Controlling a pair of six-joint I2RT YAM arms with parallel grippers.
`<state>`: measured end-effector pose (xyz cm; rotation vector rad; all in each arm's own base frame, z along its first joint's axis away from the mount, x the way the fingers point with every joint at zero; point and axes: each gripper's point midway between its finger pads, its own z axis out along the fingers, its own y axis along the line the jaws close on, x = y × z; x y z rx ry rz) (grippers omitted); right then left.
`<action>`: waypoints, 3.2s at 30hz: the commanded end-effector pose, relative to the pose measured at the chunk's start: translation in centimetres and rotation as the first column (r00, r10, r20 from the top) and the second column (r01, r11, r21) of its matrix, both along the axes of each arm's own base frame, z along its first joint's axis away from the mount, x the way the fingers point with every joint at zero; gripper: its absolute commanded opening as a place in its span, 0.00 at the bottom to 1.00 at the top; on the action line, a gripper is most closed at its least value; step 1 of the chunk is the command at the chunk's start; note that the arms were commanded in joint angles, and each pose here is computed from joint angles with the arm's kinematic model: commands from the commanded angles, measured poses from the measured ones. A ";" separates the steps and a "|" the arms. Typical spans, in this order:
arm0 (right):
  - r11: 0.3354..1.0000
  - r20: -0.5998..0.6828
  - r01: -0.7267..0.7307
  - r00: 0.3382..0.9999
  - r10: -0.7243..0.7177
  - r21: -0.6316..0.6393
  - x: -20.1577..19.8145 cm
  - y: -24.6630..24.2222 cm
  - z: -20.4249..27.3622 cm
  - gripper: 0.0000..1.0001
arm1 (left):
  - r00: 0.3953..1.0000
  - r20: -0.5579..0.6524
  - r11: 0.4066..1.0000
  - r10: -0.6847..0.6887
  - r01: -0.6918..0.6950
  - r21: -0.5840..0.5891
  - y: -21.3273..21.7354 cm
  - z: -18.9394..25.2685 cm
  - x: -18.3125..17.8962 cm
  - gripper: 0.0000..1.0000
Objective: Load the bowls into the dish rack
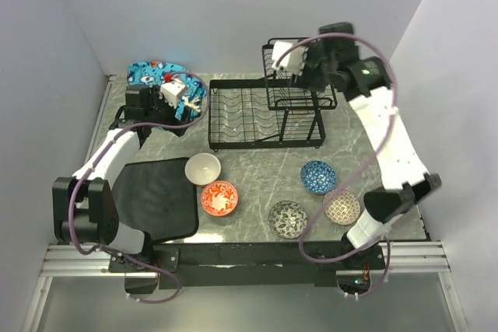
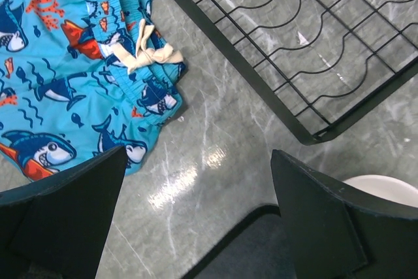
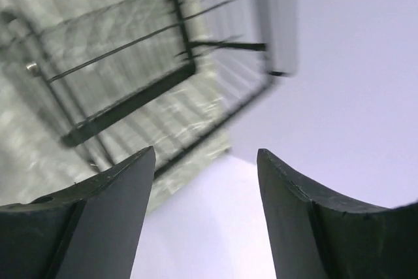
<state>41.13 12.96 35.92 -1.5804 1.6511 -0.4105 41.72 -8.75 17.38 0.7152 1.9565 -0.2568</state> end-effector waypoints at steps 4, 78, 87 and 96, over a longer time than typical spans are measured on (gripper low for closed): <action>0.785 0.135 -0.054 0.990 -0.039 0.618 -6.6 5.3 12.7 0.72 | 0.997 0.049 0.996 0.061 -0.058 -0.062 0.3 4.5 -1.9 0.98; 0.728 -0.707 0.624 0.649 -0.281 0.284 -0.4 29.3 -27.9 0.17 | 0.589 -0.068 0.570 0.805 -0.800 -0.186 15.2 2.9 -11.2 0.97; 0.740 -0.691 0.618 0.658 -0.300 0.267 -0.3 26.8 -26.2 0.13 | 0.614 -0.084 0.589 0.785 -0.782 -0.204 14.6 2.2 -10.4 0.97; 0.759 -0.743 0.624 0.595 -0.307 0.186 -4.3 24.5 -25.3 0.11 | 0.643 -0.085 0.624 0.761 -0.762 -0.174 14.4 1.2 -10.0 0.97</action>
